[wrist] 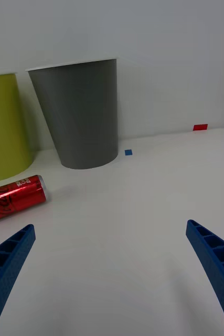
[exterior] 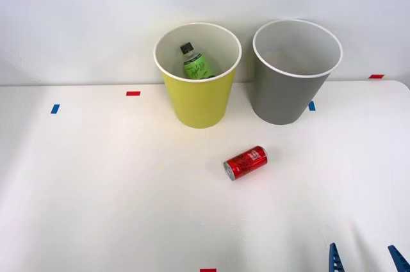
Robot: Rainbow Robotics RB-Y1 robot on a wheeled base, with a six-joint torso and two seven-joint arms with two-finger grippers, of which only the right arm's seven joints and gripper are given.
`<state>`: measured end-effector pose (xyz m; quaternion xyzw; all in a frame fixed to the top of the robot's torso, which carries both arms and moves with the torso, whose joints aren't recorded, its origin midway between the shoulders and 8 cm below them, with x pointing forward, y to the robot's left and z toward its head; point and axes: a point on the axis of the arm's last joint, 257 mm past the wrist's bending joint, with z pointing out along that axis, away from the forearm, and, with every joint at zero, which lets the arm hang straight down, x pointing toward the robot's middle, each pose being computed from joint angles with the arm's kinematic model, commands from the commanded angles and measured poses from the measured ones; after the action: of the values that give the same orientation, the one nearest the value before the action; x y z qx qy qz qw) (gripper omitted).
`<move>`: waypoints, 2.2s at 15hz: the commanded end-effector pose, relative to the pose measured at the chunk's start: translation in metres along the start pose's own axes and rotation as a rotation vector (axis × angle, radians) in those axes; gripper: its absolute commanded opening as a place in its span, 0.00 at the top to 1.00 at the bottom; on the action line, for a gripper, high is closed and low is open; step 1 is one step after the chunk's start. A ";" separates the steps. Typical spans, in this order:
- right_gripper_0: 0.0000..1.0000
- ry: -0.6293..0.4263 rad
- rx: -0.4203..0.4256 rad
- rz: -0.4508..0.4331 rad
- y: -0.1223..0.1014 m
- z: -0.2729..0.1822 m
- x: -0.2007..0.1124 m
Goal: Put cans in the gray bin, plastic bottles in the light green bin
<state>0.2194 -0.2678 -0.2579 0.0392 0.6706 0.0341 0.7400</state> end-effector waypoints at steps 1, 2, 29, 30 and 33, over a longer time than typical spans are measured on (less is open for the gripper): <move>0.00 0.000 0.000 0.000 0.000 0.000 0.000; 0.00 0.000 0.000 0.000 0.000 0.000 0.000; 0.00 0.000 0.000 0.000 0.000 0.000 0.000; 0.00 0.000 0.000 0.000 0.000 0.000 0.000; 0.00 0.000 0.000 0.000 0.000 0.000 0.000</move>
<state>0.2194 -0.2678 -0.2579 0.0392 0.6706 0.0341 0.7400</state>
